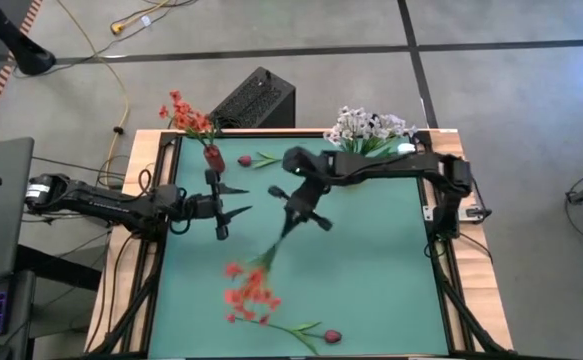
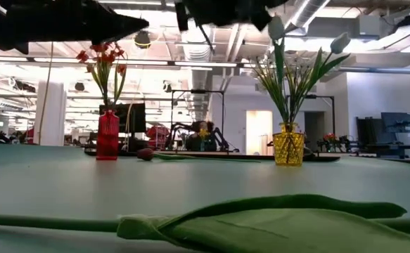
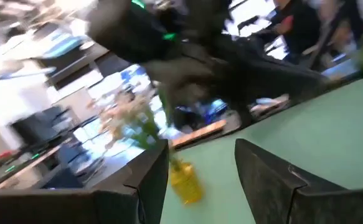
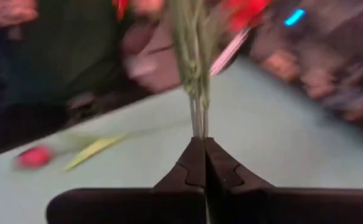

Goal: Sort flowers into vase by color
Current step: Put the orange flowers into the red flower vase

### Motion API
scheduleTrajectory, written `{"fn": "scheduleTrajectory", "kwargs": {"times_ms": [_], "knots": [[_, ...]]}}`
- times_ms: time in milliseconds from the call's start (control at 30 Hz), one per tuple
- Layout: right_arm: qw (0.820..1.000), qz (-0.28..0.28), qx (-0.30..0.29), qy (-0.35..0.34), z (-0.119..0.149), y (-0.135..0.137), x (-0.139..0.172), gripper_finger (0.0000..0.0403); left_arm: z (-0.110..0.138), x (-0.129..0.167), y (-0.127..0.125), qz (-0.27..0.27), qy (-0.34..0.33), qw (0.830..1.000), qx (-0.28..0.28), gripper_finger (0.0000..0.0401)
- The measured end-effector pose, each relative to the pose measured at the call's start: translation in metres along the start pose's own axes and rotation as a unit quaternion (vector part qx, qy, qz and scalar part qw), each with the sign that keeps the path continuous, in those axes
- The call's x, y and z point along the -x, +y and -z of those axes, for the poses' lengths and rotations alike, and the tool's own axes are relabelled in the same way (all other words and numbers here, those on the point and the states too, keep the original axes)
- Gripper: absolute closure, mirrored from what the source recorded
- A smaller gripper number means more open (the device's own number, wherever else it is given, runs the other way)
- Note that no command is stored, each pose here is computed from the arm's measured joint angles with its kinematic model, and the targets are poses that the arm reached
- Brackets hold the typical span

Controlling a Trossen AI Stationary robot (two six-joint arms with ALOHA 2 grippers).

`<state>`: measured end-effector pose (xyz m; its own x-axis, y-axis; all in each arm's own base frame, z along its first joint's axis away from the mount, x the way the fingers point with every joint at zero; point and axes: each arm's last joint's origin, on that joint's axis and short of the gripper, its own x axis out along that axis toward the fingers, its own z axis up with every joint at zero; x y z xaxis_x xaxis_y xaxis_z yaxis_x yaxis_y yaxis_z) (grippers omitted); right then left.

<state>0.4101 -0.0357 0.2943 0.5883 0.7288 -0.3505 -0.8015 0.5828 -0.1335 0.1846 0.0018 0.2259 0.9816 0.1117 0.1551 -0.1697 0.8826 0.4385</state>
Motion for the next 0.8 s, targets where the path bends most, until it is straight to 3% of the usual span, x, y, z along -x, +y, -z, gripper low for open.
{"fn": "scheduleTrajectory", "kwargs": {"times_ms": [167, 300, 467, 600, 800], "knots": [[0.992, 0.128, 0.002, -0.007, -0.019, -0.011, -0.001, 0.0388, -0.007, 0.000, -0.004, 0.088, -0.076, 0.993, 0.010, 0.0227], [0.986, 0.166, -0.016, -0.006, -0.021, -0.014, -0.002, 0.0388, -0.007, 0.000, -0.002, 0.067, -0.066, 0.995, 0.016, 0.0227], [0.983, 0.146, -0.091, 0.068, -0.002, -0.007, -0.004, 0.0385, -0.005, 0.000, -0.002, 0.051, -0.049, 0.997, 0.018, 0.0227], [0.983, 0.129, -0.084, 0.097, 0.017, -0.010, -0.018, 0.0335, -0.005, 0.000, -0.002, 0.047, -0.049, 0.998, 0.011, 0.0227], [0.983, 0.096, -0.092, 0.126, 0.076, -0.020, -0.063, 0.0271, -0.007, 0.001, 0.002, 0.008, -0.038, 0.999, 0.009, 0.0227]]}}
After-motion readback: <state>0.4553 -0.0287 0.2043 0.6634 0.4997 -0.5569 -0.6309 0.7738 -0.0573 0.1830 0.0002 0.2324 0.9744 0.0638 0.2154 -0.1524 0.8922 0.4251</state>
